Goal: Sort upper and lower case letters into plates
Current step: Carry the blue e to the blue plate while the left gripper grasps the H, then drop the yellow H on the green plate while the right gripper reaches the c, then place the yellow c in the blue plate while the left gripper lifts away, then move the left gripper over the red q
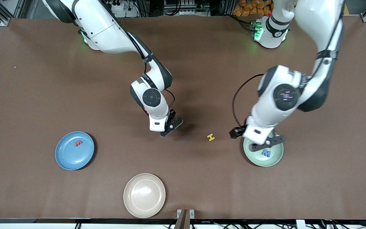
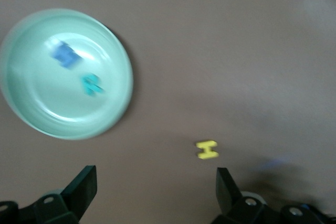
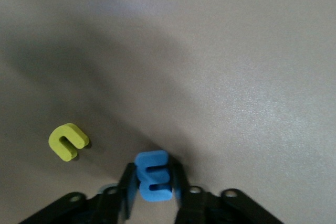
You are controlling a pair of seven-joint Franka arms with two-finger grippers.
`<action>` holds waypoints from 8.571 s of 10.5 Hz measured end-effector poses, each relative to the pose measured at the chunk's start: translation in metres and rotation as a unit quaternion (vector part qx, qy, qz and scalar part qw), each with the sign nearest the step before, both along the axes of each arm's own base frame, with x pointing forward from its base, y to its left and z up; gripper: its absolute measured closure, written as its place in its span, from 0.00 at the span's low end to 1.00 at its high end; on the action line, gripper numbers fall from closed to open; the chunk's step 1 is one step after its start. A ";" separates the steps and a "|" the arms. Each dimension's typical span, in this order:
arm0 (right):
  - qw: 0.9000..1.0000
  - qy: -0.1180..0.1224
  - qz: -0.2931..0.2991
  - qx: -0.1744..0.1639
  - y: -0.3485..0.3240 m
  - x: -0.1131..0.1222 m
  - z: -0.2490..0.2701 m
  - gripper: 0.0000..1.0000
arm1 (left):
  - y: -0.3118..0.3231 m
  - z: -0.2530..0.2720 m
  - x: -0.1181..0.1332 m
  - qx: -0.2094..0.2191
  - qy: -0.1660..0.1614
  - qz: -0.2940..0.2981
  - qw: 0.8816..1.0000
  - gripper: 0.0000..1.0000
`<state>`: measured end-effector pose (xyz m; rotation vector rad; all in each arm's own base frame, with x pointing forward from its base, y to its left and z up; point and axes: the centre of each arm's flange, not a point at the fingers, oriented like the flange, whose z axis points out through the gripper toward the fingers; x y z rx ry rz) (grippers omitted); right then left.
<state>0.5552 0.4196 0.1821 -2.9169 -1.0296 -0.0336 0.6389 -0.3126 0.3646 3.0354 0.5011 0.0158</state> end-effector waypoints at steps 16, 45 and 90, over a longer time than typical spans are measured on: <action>0.989 0.065 -0.046 -0.127 -0.395 0.128 0.060 0.35 | -0.086 -0.193 -0.029 0.029 0.013 -0.023 0.999 0.26; 0.924 0.041 -0.380 -0.018 0.068 -0.016 -0.003 0.00 | 0.179 0.041 0.033 0.061 -0.032 -0.059 0.996 0.00; 0.977 0.089 -0.192 -0.002 -0.427 0.159 0.078 0.00 | -0.357 -0.179 -0.247 -0.089 -0.249 -0.532 0.804 0.00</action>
